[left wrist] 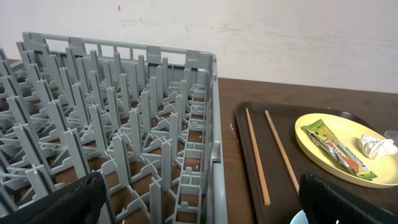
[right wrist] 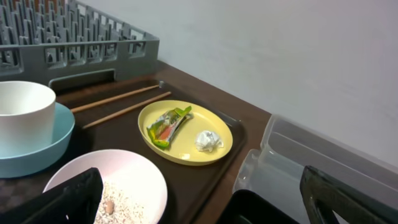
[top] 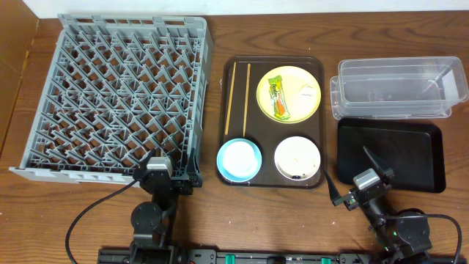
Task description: Sort waste into correct bins and load items into the dishwasher
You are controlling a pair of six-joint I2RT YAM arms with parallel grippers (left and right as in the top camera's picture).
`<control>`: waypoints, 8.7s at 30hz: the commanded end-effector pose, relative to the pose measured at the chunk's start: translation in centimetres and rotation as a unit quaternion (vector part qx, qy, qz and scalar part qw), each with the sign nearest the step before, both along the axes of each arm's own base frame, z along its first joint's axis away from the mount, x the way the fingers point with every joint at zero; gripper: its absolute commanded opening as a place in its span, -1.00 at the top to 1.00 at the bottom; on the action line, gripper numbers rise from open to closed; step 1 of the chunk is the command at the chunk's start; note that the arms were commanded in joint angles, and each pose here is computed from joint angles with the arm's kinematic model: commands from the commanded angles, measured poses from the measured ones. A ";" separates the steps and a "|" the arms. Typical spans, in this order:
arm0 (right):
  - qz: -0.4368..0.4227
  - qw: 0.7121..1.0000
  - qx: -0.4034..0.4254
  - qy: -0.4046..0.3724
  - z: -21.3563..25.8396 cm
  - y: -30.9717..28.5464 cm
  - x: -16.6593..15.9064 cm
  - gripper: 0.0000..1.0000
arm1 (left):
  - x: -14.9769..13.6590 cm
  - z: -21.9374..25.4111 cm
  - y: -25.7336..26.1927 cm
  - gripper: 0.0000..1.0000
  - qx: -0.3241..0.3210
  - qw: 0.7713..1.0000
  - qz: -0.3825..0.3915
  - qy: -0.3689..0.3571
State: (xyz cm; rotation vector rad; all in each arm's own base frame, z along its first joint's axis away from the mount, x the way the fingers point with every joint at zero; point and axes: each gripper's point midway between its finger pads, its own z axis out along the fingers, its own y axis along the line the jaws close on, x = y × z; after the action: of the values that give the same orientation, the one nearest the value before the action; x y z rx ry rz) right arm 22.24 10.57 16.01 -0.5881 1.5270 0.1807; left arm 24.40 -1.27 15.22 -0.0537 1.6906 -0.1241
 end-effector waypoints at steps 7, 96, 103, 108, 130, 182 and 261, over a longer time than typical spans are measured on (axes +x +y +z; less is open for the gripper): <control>-0.007 0.998 0.055 0.015 0.6 -0.2 0.1 -0.98 | -0.2 -1.3 -2.5 -0.98 -0.004 0.997 -0.073 0.014; -0.311 0.786 0.109 0.522 2.4 -4.7 20.6 0.98 | 4.4 9.8 -7.2 -0.98 -0.156 0.913 -0.142 0.350; -0.372 0.734 0.138 0.551 -1.9 -9.6 20.8 0.98 | 4.4 9.8 -7.2 -0.98 -0.155 0.913 -0.142 0.350; -0.420 0.686 0.202 0.559 -4.2 -10.3 21.5 0.98 | 4.4 9.8 -7.2 -0.98 -0.155 0.913 -0.142 0.350; -0.139 0.845 0.094 0.507 1.3 3.0 23.3 0.16 | 4.4 9.8 -7.2 -0.98 -0.156 0.913 -0.142 0.350; -0.403 0.771 0.180 0.459 0.5 -10.4 24.7 0.09 | 4.4 9.8 -7.2 -0.98 -0.156 0.913 -0.142 0.350; 0.136 0.736 0.311 0.586 4.5 -0.2 6.6 0.98 | 4.4 9.8 -7.2 -0.98 -0.156 0.913 -0.142 0.350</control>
State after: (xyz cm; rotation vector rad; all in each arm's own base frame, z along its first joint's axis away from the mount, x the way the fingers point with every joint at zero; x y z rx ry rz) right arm 29.65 9.71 18.50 0.0554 2.6172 1.1806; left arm 28.80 -8.14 24.09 -0.1097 2.3956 -0.6360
